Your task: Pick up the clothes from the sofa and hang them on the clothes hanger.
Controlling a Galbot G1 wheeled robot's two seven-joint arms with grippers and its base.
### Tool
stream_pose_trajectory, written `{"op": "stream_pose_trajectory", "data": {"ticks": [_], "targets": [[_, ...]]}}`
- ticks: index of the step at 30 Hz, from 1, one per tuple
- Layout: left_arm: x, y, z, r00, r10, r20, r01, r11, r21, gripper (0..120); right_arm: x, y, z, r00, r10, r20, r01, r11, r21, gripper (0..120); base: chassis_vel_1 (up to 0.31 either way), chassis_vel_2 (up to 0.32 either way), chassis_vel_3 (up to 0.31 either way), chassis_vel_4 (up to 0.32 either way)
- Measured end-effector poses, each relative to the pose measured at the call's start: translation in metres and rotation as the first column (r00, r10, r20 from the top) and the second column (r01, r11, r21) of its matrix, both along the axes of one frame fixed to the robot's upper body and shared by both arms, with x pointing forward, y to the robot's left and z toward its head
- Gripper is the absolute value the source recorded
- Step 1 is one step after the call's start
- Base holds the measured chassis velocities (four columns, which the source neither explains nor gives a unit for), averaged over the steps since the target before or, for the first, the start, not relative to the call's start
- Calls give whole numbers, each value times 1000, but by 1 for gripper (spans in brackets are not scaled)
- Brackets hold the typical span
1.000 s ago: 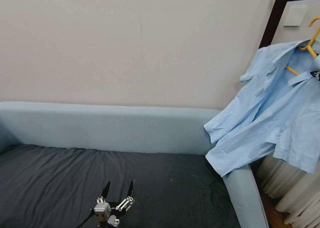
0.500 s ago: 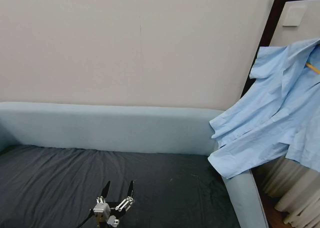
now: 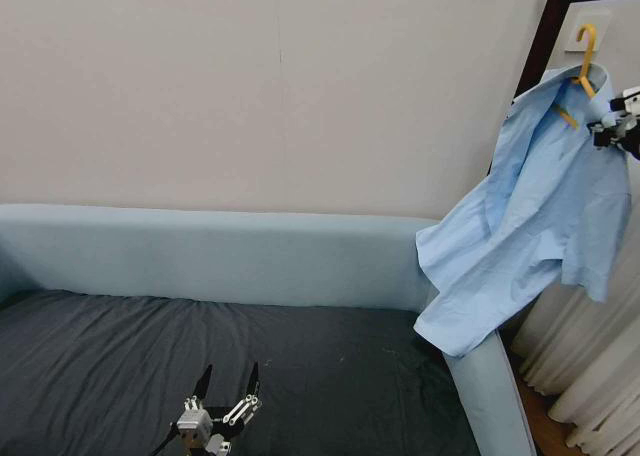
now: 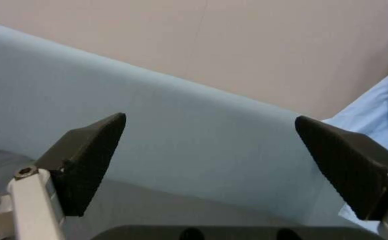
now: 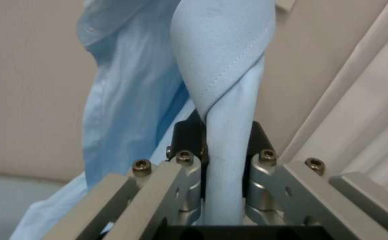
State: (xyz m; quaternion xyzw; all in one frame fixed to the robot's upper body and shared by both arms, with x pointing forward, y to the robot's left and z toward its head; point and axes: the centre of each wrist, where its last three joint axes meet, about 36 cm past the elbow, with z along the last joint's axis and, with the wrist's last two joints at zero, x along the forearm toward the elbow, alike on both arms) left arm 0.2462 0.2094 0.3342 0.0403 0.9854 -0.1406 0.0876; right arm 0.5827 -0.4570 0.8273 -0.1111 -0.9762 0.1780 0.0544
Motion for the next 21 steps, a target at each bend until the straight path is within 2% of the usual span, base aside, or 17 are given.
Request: {"op": "stream_pose_trajectory", "data": {"ticks": [2,5,8,16,21], "targets": [[-3,-2,-1,1000,-2,3,2,1000,-3,100,10,10,30,1000,-14,22,14,1000,0,7,0,0,0,0],[-5,-2,-3,1000,-4,3,4,1000,-5,100,17,18,50,999,-21,40,21,1000,6,7,0,0,0,0],[-9,0,-5,1000,-1,9,1,1000,-4,100,25,30,77,998,-42,56,38,997,61,7,0,0,0,0],[-15,9,-4,1000,22,18,-22,1000,-1,100,45,43,106,996,-83,31,75,975,209,7,0,0,0,0],[-16,16,-2,999,28,25,-28,1000,-1,100,52,41,105,995,-102,16,93,952,293,7,0,0,0,0]]}}
